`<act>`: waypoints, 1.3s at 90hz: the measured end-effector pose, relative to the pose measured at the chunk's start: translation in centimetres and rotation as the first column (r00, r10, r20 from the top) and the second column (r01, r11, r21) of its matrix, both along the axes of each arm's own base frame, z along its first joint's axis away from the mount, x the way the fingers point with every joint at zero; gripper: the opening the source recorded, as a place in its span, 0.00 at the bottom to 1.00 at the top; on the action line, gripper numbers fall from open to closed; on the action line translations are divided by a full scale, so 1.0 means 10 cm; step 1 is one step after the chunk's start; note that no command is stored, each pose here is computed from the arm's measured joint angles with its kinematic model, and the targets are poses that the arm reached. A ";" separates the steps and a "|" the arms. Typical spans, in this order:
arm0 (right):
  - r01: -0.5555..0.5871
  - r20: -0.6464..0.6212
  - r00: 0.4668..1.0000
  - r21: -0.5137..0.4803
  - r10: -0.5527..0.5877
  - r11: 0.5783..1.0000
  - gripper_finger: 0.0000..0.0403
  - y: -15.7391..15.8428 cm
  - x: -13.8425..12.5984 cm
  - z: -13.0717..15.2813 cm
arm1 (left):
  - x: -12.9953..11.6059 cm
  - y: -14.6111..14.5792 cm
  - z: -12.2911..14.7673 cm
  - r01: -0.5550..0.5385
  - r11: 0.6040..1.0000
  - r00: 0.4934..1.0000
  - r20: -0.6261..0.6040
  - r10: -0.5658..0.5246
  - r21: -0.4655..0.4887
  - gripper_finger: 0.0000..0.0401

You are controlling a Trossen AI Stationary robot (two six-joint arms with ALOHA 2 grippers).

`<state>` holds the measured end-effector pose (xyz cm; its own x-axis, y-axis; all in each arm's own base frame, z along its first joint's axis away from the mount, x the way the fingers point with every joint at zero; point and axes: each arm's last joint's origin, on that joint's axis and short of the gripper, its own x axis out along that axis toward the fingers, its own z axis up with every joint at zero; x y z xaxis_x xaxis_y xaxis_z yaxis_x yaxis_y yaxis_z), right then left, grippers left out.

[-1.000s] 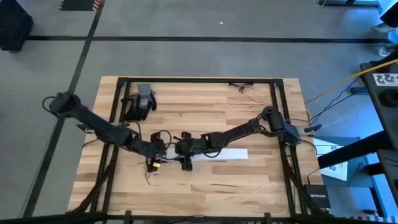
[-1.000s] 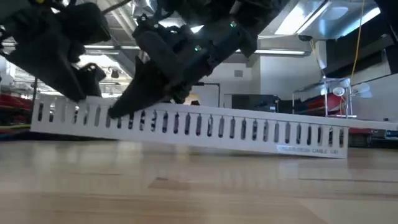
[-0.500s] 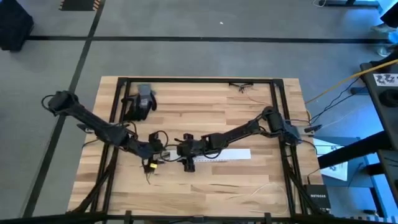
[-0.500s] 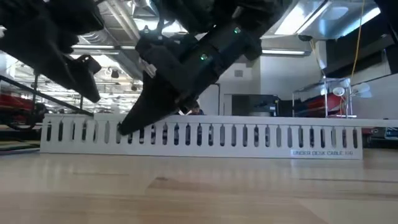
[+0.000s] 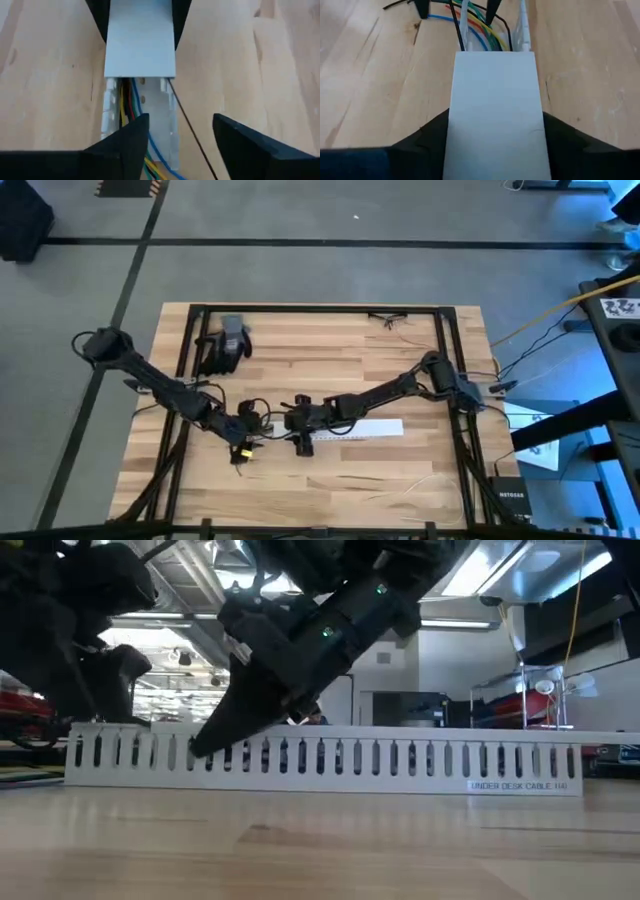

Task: Ziptie cables
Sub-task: Close the cable duct

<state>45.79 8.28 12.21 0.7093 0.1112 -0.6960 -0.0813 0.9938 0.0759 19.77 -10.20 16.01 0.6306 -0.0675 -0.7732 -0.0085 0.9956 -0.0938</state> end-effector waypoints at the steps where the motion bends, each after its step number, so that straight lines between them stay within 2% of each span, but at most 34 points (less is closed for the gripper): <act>1: 0.000 0.000 1.000 0.000 0.000 1.000 0.57 0.00 0.00 0.00 | 0.00 0.00 0.00 0.000 1.000 1.000 0.000 0.000 0.000 0.44; 24: 0.000 0.000 1.000 0.000 0.000 1.000 0.57 0.00 0.00 0.00 | -0.01 0.01 0.02 -0.002 1.000 1.000 0.012 0.002 -0.001 0.17; 47: 0.000 0.001 1.000 -0.001 0.000 1.000 0.57 0.00 0.00 0.00 | 0.02 0.07 0.02 -0.028 0.999 1.000 0.015 0.028 0.024 0.04; 65: 0.008 -0.002 1.000 -0.006 -0.008 1.000 0.57 -0.01 0.00 0.00 | 0.05 0.17 0.03 -0.098 0.994 0.995 0.006 0.098 0.051 0.01; 82: -0.001 0.000 1.000 -0.006 0.001 1.000 0.57 0.00 0.00 0.00 | 0.12 0.16 0.15 -0.091 0.992 0.995 0.051 0.086 0.090 0.00; 103: -0.006 0.000 1.000 -0.007 0.006 1.000 0.57 0.00 0.00 0.00 | 0.07 0.25 0.10 -0.179 0.970 0.983 -0.002 0.182 0.161 0.00; 117: -0.013 0.001 1.000 -0.014 0.013 1.000 0.57 0.00 0.00 0.00 | 0.08 0.26 0.11 -0.194 0.964 0.981 0.013 0.195 0.183 0.00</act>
<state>45.75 8.32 12.22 0.7085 0.1113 -0.6968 -0.0946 0.9936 0.0624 20.54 -7.63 17.08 0.6137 0.1981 -0.7643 -0.2034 0.9750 0.0894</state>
